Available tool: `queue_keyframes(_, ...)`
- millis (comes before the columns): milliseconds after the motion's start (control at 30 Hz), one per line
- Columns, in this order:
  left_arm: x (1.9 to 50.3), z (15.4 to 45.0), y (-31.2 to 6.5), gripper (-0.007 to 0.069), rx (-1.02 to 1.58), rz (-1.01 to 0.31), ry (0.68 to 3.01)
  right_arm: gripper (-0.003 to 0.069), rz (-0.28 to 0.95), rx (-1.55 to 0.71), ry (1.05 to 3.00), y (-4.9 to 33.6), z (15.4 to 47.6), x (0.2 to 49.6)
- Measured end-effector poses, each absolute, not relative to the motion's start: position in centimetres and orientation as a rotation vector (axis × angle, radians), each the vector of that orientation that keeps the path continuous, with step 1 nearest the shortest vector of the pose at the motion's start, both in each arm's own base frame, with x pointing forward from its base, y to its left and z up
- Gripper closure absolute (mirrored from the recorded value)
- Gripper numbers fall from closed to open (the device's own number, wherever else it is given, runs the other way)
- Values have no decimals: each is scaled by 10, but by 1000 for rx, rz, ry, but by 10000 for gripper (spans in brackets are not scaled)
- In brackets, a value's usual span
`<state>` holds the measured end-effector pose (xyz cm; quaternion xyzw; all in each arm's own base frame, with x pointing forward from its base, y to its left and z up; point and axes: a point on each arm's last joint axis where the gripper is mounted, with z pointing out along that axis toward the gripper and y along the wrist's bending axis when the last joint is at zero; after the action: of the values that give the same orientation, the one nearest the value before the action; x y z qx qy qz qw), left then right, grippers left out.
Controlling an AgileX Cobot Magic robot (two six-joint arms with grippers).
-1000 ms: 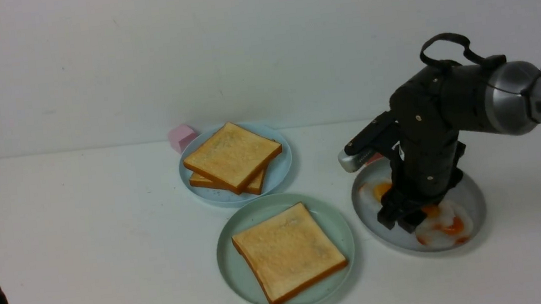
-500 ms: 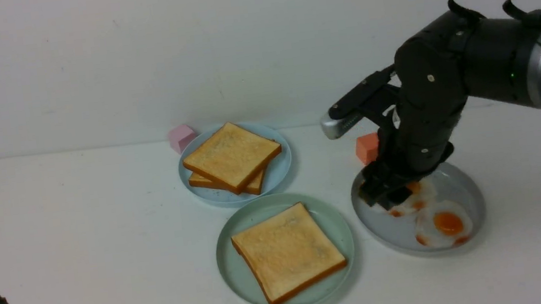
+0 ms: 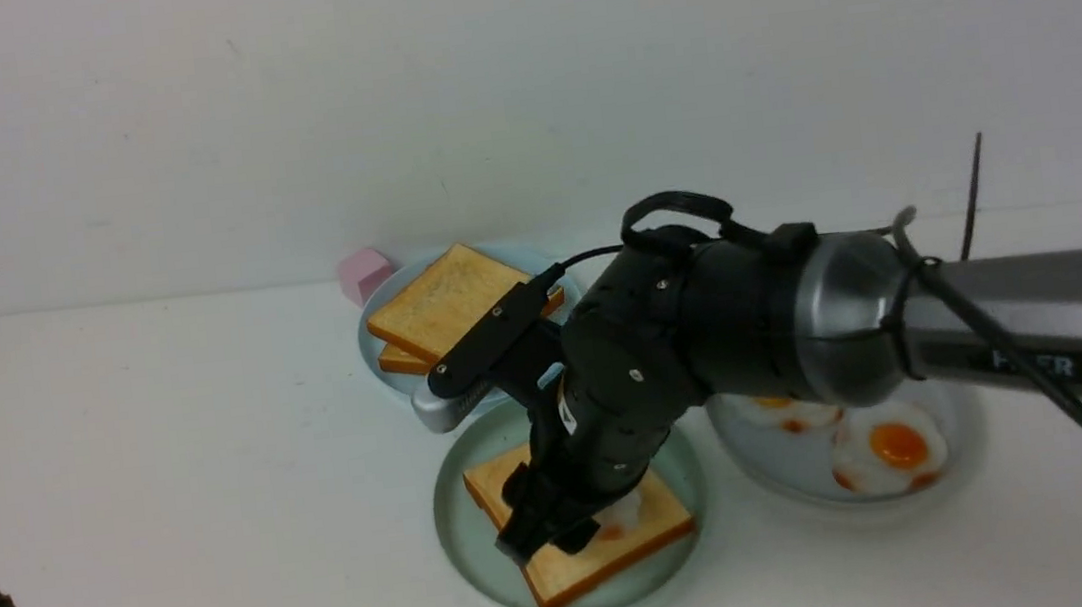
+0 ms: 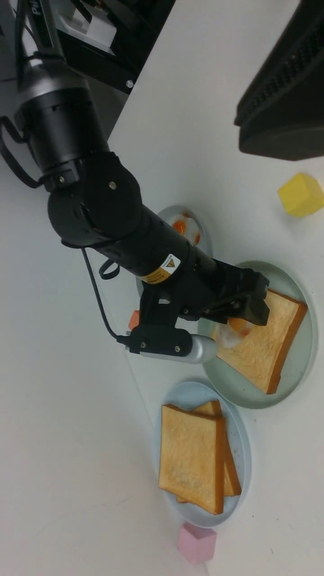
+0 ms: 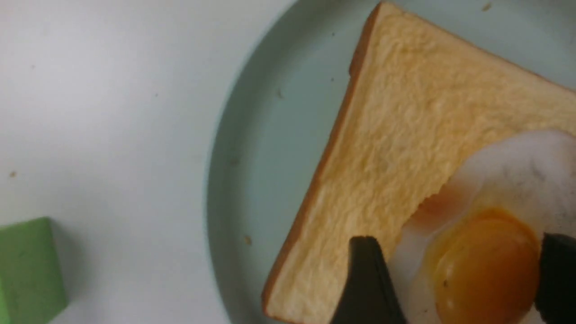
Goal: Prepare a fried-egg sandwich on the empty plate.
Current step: Use the right arm to place the fried egg on the slice of bread in the middle, then use the left arm to grab a slice of bread
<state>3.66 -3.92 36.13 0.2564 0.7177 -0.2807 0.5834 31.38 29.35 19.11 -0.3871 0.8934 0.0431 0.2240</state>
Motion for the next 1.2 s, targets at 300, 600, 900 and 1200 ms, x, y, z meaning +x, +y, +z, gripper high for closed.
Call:
queue_keyframes(300, 37, 361, -39, 638, 598, -656, 1674, 176, 126, -1049, 2436, 295, 192, 316)
queue_keyframes(600, 37, 361, -39, 632, 598, -656, 1674, 20, 109, -1053, 2489, 291, 193, 312)
queue_keyframes(900, 74, 343, -74, 631, 669, -592, 1893, 230, 120, -993, 2454, 250, 303, 272)
queue_keyframes(1200, 172, 327, -139, 638, 696, -444, 2157, 655, 145, -844, 2485, 170, 392, 191)
